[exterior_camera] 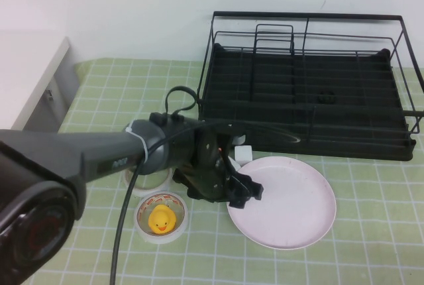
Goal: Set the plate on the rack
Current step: Pick up the plate from the table
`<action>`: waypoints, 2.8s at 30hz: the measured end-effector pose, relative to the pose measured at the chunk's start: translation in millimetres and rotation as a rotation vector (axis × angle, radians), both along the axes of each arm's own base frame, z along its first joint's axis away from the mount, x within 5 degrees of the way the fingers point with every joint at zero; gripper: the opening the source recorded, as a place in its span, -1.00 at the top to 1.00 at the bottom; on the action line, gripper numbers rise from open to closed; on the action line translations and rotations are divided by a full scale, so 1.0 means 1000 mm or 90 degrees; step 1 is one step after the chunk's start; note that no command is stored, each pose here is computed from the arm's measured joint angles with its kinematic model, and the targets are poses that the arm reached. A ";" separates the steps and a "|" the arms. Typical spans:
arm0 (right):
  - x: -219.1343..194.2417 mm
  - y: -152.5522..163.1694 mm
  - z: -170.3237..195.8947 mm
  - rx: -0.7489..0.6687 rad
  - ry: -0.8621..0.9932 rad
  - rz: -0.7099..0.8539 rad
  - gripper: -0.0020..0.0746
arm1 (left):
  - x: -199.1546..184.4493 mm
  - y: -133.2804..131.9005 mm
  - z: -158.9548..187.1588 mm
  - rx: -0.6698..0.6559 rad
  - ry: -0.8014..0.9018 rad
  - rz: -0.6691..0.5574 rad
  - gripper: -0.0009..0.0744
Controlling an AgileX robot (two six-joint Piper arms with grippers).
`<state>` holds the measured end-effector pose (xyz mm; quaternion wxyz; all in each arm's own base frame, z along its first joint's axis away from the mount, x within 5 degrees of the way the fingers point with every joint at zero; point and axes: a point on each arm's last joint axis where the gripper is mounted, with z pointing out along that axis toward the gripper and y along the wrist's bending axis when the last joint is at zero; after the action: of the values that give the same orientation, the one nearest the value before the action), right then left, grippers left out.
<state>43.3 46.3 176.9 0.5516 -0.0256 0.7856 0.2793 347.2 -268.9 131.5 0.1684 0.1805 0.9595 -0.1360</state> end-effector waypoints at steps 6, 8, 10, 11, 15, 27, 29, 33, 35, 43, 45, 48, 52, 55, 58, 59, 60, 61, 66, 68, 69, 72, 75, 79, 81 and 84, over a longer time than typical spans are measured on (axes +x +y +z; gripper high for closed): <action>0.000 0.000 0.000 0.000 0.000 0.000 0.92 | 0.004 -0.004 -0.013 -0.023 -0.003 0.033 -0.21; 0.000 0.000 0.000 0.000 0.000 0.000 0.92 | 0.005 -0.005 -0.015 -0.034 -0.001 0.043 -0.21; 0.000 0.000 0.000 0.000 0.000 0.000 0.92 | 0.006 -0.006 -0.016 -0.046 0.000 0.053 -0.21; 0.000 0.000 0.000 0.000 0.000 0.000 0.92 | 0.006 -0.006 -0.017 -0.048 0.000 0.056 -0.21; 0.000 0.000 0.000 0.000 0.000 0.000 0.92 | 0.007 -0.008 -0.019 -0.057 0.007 0.066 -0.14; 0.000 0.000 0.000 0.000 0.000 0.000 0.92 | 0.008 -0.004 -0.021 -0.055 0.029 0.078 0.91; 0.000 0.000 0.000 0.003 0.000 0.001 0.92 | 0.008 -0.002 -0.017 -0.054 0.038 0.080 0.94; 0.000 0.001 0.002 0.026 -0.002 0.003 0.92 | 0.008 0.008 -0.002 -0.046 0.048 0.069 0.96; 0.000 0.003 0.006 0.070 -0.007 0.007 0.92 | 0.011 0.016 0.011 -0.051 0.041 0.063 0.97; -0.002 0.007 0.014 0.170 -0.013 0.026 0.92 | 0.019 0.037 0.060 -0.172 0.034 0.032 0.98; -0.002 0.008 0.014 0.168 -0.013 0.030 0.92 | 0.018 0.039 0.066 -0.184 0.031 0.014 0.98; -0.002 0.008 0.014 0.148 -0.020 0.035 0.92 | 0.015 0.041 0.067 -0.173 0.043 -0.018 0.98; -0.003 0.007 0.016 0.094 -0.036 0.038 0.92 | 0.011 0.041 0.064 -0.125 0.035 -0.066 0.98; -0.003 0.007 0.014 0.070 -0.035 0.039 0.92 | 0.006 0.034 0.061 -0.093 0.016 -0.100 0.98; -0.003 0.007 0.013 0.056 -0.032 0.041 0.92 | -0.001 0.022 0.050 -0.057 0.016 -0.129 0.97; -0.003 0.007 0.012 0.055 -0.031 0.042 0.92 | -0.002 0.020 0.046 -0.045 0.019 -0.135 0.94; -0.003 0.007 0.012 0.054 -0.029 0.048 0.92 | -0.004 0.016 0.040 -0.030 0.024 -0.140 0.89; -0.004 0.008 0.012 0.054 -0.028 0.051 0.92 | -0.006 0.014 0.034 -0.015 0.030 -0.141 0.82; -0.008 0.012 0.010 0.050 -0.008 0.093 0.92 | -0.003 0.014 0.012 0.027 0.043 -0.091 0.19; -0.009 0.014 0.009 0.053 0.002 0.109 0.92 | 0.000 0.013 0.008 0.023 0.042 -0.068 0.00; -0.010 0.015 0.008 0.054 0.008 0.113 0.92 | 0.001 0.013 0.007 0.018 0.040 -0.058 -0.06; -0.011 0.016 0.007 0.058 0.019 0.119 0.92 | 0.002 0.009 0.003 -0.011 0.046 -0.027 -0.11; -0.011 0.016 0.007 0.054 0.022 0.120 0.92 | 0.003 0.006 -0.004 -0.033 0.058 -0.004 -0.07; -0.011 0.015 0.006 0.052 0.023 0.120 0.92 | 0.004 0.005 -0.015 -0.037 0.071 0.009 0.03; -0.011 0.015 0.006 0.050 0.025 0.119 0.92 | 0.005 0.004 -0.016 -0.040 0.068 0.013 0.08; -0.011 0.015 0.005 0.042 0.027 0.118 0.92 | 0.006 0.004 -0.017 -0.045 0.065 0.018 0.26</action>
<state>32.3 61.3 181.9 0.5072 -0.0745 0.7816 0.3554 352.8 -265.0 114.2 0.1273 0.1537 0.9639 -0.1764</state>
